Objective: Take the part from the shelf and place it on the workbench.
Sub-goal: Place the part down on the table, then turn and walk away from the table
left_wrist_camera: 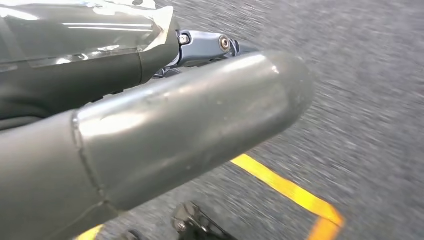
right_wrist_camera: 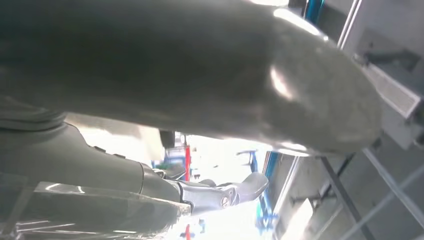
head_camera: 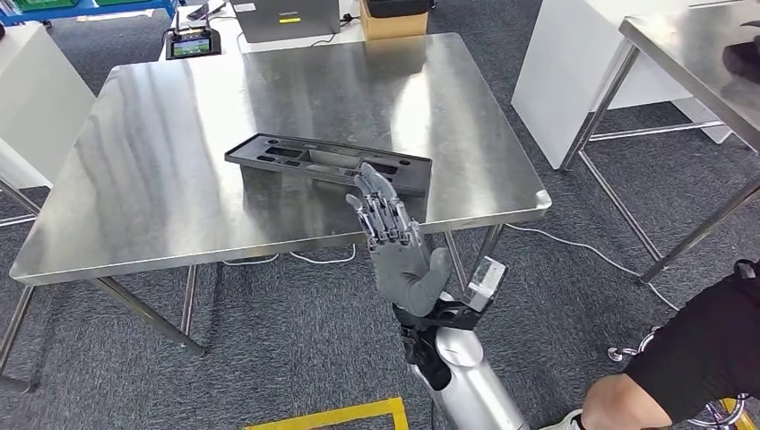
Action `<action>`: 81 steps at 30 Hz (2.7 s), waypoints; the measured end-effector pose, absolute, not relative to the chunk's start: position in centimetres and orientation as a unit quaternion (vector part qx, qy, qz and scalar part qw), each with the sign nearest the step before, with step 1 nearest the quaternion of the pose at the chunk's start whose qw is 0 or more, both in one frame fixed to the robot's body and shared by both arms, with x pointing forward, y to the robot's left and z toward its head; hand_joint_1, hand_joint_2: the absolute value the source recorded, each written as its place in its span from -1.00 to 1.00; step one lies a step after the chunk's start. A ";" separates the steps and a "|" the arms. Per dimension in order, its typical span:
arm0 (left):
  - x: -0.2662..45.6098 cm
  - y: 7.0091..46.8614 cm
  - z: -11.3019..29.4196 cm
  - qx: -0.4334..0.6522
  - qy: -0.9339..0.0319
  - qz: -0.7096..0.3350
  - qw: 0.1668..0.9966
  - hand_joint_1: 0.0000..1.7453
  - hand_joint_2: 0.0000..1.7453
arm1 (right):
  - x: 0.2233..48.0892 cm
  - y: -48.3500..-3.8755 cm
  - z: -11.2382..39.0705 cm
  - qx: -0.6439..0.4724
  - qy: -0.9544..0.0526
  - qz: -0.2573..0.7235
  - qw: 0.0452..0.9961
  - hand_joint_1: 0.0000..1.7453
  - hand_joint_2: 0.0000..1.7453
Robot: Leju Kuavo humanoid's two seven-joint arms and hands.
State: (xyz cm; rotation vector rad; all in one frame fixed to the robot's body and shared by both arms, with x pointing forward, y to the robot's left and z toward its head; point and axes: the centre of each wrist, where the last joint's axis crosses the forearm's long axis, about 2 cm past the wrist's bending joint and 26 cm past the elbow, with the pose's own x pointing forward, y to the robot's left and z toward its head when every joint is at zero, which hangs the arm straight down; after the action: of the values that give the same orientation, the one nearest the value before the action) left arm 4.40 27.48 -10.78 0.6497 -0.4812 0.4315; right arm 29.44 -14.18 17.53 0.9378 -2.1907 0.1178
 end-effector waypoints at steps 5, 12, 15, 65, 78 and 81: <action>4.0 26.4 -10.7 0.320 -0.218 0.206 0.899 -1.00 -1.00 | 30.8 -13.3 16.4 0.382 -0.836 0.069 0.388 -1.00 -1.00; 4.1 26.0 -10.7 0.318 -0.219 0.200 0.901 -1.00 -1.00 | 32.3 -12.3 14.8 0.368 -0.822 0.121 0.418 -1.00 -1.00; 4.0 25.8 -10.7 0.316 -0.217 0.200 0.902 -1.00 -1.00 | 32.5 -12.3 14.1 0.363 -0.816 0.132 0.431 -1.00 -1.00; 5.0 30.6 -11.0 0.152 -0.377 0.085 0.909 -1.00 -1.00 | 6.4 -26.7 -10.8 -0.092 -0.100 0.159 0.978 -1.00 -1.00; 5.7 29.5 -11.0 0.130 -0.387 0.064 0.911 -1.00 -1.00 | 6.3 -27.0 -10.8 -0.106 -0.091 0.169 0.976 -1.00 -1.00; 5.7 29.4 -11.0 0.128 -0.392 0.064 0.909 -1.00 -1.00 | 6.4 -27.1 -10.8 -0.109 -0.089 0.169 0.975 -1.00 -1.00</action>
State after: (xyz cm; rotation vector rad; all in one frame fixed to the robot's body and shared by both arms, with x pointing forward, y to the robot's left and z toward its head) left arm 5.71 29.38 -10.95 0.2650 -0.8089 0.1317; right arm 6.36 -27.09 -10.80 -0.2199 -0.1787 0.3417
